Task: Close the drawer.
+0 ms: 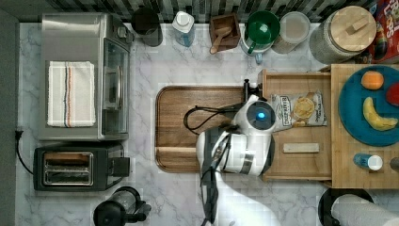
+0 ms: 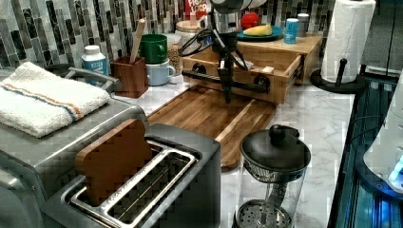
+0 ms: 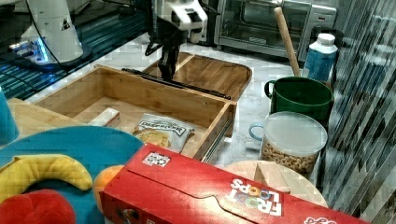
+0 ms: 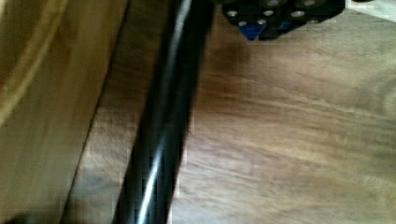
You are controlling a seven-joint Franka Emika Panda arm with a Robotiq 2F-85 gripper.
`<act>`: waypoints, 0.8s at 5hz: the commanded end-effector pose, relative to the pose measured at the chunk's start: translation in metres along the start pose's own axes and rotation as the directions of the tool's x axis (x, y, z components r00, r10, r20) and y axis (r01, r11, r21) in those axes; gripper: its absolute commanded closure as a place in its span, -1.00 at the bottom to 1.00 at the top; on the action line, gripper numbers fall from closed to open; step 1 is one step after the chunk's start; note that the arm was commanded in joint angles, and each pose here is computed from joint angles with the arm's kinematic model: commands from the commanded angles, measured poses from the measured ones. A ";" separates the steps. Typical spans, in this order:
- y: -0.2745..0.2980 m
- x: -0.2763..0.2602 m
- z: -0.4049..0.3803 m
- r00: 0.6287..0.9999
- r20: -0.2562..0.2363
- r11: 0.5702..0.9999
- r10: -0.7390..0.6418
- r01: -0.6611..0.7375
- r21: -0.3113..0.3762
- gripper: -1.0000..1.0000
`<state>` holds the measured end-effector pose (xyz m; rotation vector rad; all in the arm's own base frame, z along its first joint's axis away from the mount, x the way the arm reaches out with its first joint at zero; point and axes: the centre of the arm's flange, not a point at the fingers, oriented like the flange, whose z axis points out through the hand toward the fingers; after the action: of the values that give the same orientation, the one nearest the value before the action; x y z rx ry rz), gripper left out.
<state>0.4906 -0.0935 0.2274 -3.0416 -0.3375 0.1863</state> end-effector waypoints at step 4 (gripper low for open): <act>0.209 -0.042 -0.077 0.961 -0.251 0.979 0.114 -0.151 -0.135 1.00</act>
<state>0.4996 -0.1912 0.2359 -3.0626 -0.2731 0.0645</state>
